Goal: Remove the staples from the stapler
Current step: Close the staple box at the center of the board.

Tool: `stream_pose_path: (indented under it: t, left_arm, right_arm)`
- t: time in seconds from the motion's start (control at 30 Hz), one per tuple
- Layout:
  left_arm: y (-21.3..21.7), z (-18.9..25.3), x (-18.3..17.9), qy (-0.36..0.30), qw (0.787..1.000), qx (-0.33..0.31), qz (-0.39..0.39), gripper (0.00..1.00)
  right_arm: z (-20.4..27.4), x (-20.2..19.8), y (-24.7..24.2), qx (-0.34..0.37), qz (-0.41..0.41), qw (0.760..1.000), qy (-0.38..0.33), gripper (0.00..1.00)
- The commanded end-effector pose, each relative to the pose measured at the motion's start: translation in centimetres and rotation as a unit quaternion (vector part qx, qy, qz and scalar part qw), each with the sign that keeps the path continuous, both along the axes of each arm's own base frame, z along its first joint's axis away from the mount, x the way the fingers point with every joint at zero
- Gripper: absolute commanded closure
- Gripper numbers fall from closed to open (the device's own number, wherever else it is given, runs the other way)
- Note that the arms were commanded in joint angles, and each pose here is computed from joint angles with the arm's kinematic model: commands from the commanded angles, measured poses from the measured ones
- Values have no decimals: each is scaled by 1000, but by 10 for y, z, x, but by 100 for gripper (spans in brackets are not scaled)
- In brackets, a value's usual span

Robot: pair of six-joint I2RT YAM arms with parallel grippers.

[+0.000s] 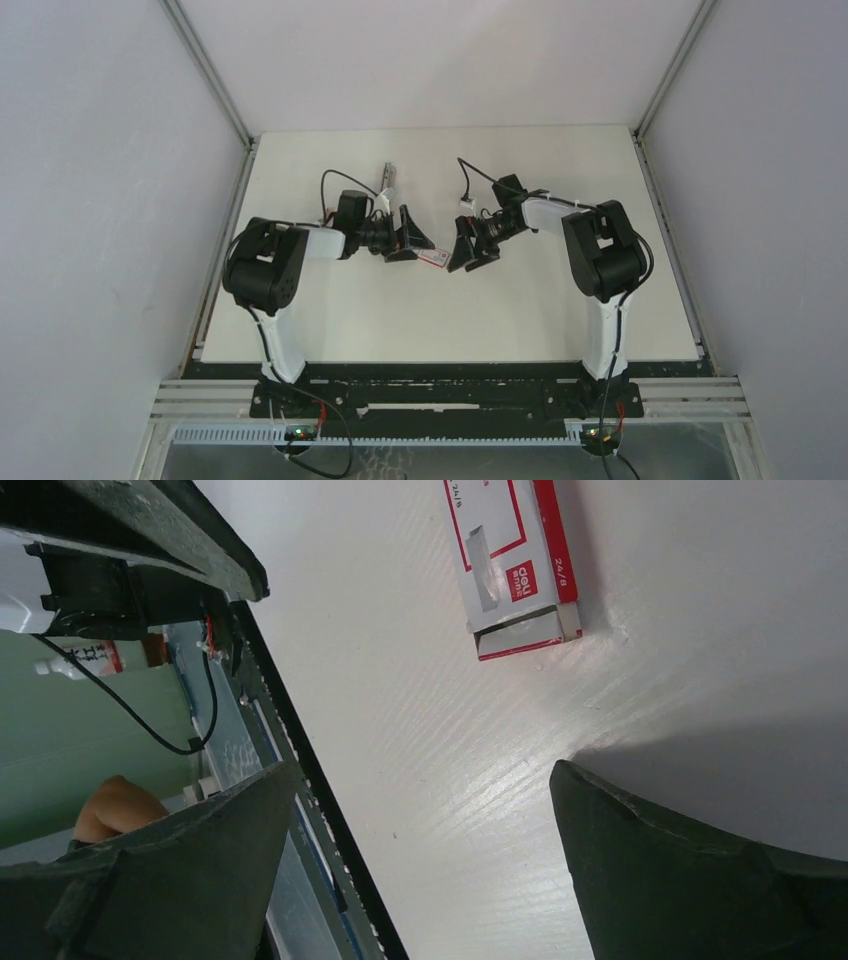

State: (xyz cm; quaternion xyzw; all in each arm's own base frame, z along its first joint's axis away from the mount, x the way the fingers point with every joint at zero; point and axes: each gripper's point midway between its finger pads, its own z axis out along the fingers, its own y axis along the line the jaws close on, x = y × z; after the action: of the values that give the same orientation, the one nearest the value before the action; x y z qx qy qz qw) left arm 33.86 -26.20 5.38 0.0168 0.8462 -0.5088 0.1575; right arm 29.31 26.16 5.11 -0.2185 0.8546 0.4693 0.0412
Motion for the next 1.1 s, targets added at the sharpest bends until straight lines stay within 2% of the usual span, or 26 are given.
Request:
stream_pose_path:
  t: [0.0,0.53,0.8,1.07]
  left_arm:
    - [-4,3,-7,-15,1000,-5,-14,0]
    - [-31,13,-20,-25,998,-23,-45,0]
    - [-18,12,-4,-29,999,-23,-21,0]
    - [-23,10,7,-23,999,-31,-14,0]
  right_arm:
    - [13,13,10,29,-5,1000,-1,0]
    - [10,20,10,30,-19,999,10,0]
    - [10,38,-2,23,-51,998,2,0]
    - [2,47,2,37,-60,997,31,0]
